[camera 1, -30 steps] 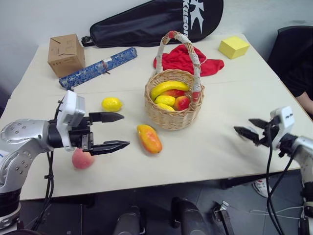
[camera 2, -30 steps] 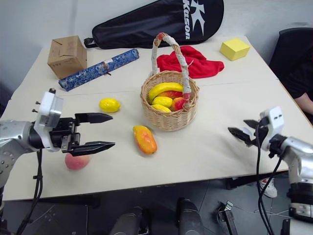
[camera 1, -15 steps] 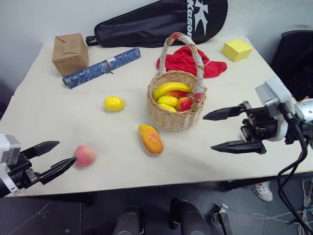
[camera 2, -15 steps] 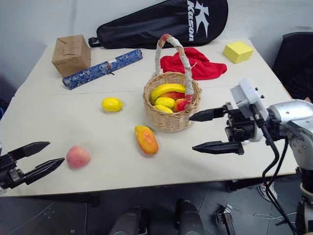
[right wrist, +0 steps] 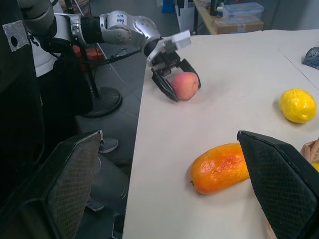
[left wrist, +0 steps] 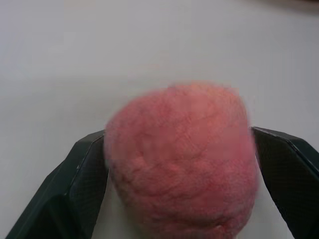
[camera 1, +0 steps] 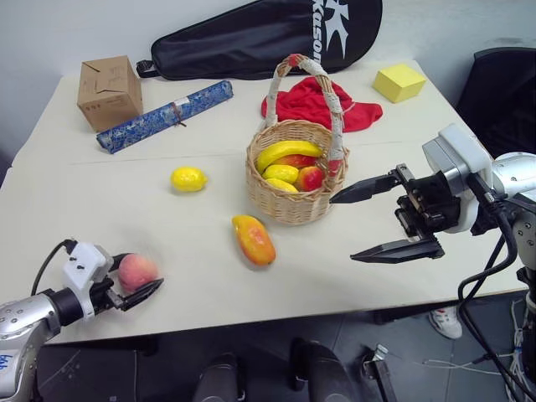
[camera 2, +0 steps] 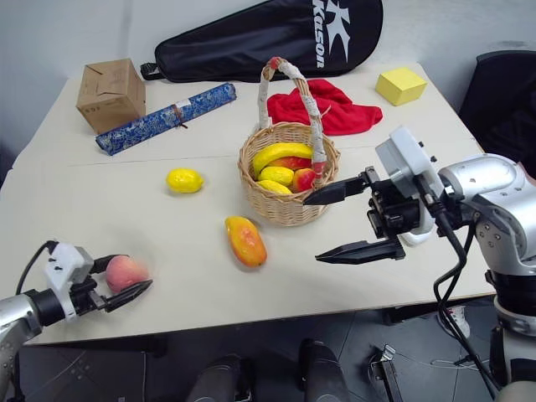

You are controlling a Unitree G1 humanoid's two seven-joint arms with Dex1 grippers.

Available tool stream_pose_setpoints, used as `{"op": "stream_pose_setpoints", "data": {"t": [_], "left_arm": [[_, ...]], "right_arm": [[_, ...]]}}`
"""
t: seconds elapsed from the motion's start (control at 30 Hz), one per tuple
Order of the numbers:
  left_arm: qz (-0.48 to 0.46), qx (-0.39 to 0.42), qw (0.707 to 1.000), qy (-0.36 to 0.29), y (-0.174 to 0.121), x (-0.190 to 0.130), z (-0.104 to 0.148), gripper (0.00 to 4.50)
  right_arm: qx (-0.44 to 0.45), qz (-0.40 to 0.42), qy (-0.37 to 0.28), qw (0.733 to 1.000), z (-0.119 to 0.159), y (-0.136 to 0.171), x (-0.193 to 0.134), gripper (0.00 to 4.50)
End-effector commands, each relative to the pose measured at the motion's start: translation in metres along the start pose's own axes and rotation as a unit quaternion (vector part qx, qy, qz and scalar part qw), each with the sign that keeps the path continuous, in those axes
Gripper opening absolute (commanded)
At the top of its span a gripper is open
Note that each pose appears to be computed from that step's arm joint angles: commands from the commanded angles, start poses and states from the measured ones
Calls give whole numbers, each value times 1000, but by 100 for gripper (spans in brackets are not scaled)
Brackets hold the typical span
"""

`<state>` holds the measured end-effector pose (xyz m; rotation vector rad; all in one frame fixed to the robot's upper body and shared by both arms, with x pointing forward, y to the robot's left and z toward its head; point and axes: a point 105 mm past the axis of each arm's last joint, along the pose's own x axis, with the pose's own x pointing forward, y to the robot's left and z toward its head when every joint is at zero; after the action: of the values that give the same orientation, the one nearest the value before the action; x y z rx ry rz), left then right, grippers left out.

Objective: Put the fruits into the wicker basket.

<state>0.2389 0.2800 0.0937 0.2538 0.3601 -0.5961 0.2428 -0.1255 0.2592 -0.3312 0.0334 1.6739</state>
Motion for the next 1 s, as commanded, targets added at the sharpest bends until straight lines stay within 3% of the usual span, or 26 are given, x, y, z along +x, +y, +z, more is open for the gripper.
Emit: {"op": "stream_pose_setpoints", "data": {"t": [0.03,0.2,0.23,0.3,0.43,0.53,0.73,0.87,0.93,1.0], "left_arm": [[-3,16,1000,-15,2,-1,7,412],[-39,26,998,-47,-8,-1,33,282],[-66,24,995,-66,-17,2,47,270],[-117,27,987,-109,-35,10,81,265],[-133,-4,959,-251,-43,53,196,265],[-157,9,959,-235,-60,86,239,265],[-196,87,964,-160,-88,142,255,265],[-175,132,969,-114,-84,174,249,265],[-177,141,967,-121,-85,183,252,265],[-199,112,964,-140,-90,184,258,337]], "right_arm": [[-24,-9,-7,1000,8,2,0,450],[-15,-31,-5,999,2,1,-1,450],[-11,-39,-7,999,1,0,-1,450],[-5,-53,-11,999,0,0,-3,450],[-8,-108,1,994,-10,-12,-5,450],[-22,-173,15,985,-17,-31,-5,450],[-42,-234,-4,971,-6,-46,-9,450],[-52,-276,0,960,-2,-51,-17,450],[-46,-284,-5,958,-1,-50,-20,450],[-43,-284,-6,958,-1,-47,-20,450]]}}
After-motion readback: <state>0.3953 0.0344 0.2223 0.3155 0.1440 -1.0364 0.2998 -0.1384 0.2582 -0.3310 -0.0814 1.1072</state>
